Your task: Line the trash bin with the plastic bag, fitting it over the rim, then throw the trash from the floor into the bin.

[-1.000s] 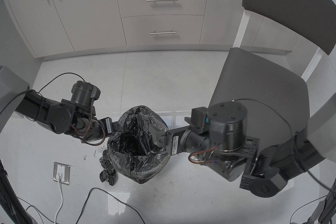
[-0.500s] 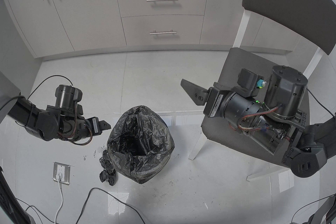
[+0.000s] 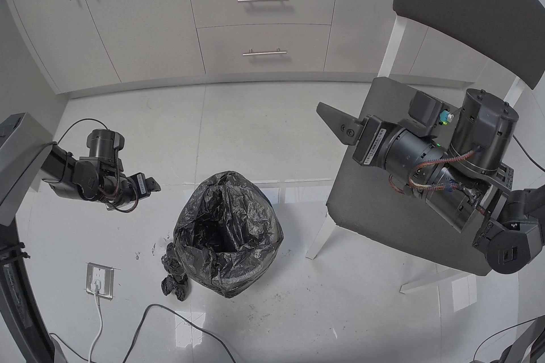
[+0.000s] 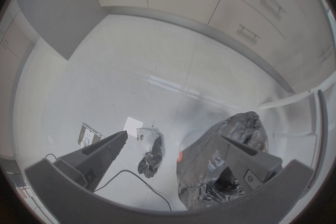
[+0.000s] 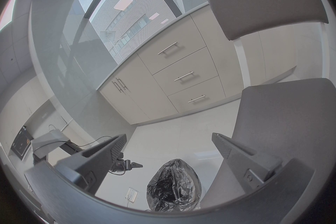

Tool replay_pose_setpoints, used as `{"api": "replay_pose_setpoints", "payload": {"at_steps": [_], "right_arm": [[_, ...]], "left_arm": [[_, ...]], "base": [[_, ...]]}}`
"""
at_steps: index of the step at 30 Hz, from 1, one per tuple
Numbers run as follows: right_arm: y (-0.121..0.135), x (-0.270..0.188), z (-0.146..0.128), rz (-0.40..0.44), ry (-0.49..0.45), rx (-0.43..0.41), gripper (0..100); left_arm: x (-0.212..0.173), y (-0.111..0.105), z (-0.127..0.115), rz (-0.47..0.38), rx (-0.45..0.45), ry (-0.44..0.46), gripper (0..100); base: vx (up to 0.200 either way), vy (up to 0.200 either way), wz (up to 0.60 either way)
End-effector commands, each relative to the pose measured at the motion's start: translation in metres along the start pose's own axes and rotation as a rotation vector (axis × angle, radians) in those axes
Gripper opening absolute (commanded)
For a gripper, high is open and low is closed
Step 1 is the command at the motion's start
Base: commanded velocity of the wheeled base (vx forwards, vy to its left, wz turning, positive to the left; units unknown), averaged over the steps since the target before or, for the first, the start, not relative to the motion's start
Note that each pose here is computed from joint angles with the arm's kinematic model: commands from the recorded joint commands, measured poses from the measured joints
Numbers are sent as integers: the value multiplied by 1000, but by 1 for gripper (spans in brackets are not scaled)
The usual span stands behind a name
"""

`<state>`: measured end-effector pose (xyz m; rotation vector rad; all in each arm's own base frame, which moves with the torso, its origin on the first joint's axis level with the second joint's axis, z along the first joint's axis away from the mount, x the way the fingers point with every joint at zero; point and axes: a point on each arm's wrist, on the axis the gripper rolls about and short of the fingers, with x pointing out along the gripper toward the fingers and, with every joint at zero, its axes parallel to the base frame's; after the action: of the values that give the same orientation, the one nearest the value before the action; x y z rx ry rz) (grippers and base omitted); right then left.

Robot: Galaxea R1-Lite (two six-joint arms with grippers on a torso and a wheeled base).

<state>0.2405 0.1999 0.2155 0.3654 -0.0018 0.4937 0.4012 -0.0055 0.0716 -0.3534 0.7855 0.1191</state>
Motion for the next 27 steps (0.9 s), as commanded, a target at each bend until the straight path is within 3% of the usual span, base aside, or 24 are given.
{"api": "replay_pose_setpoints", "payload": {"at_steps": [1, 9, 13, 17, 20, 22, 27], "right_arm": [[-12, 3, 6, -38, -21, -5, 100], [-23, 7, 9, -51, -24, -9, 100], [-26, 7, 9, -44, -19, -6, 100], [-26, 7, 7, -33, -9, -6, 100], [-27, 8, 5, -34, -3, -6, 100], [-27, 10, 2, -37, 6, -6, 100], [-28, 12, -1, -39, 13, -4, 100]], "left_arm": [[46, 11, -3, 43, -9, 75, 100], [81, 10, 7, 71, 11, 133, 100], [106, 14, 8, 172, 13, 189, 100], [118, 15, 7, 209, 10, 254, 100], [130, 13, 9, 224, -54, 273, 100], [138, 15, 2, 236, -81, 294, 100], [153, 24, -30, 297, -103, 451, 100]], "base": [[0, 0, 0], [0, 0, 0], [0, 0, 0], [0, 0, 0], [0, 0, 0], [0, 0, 0], [0, 0, 0]]}}
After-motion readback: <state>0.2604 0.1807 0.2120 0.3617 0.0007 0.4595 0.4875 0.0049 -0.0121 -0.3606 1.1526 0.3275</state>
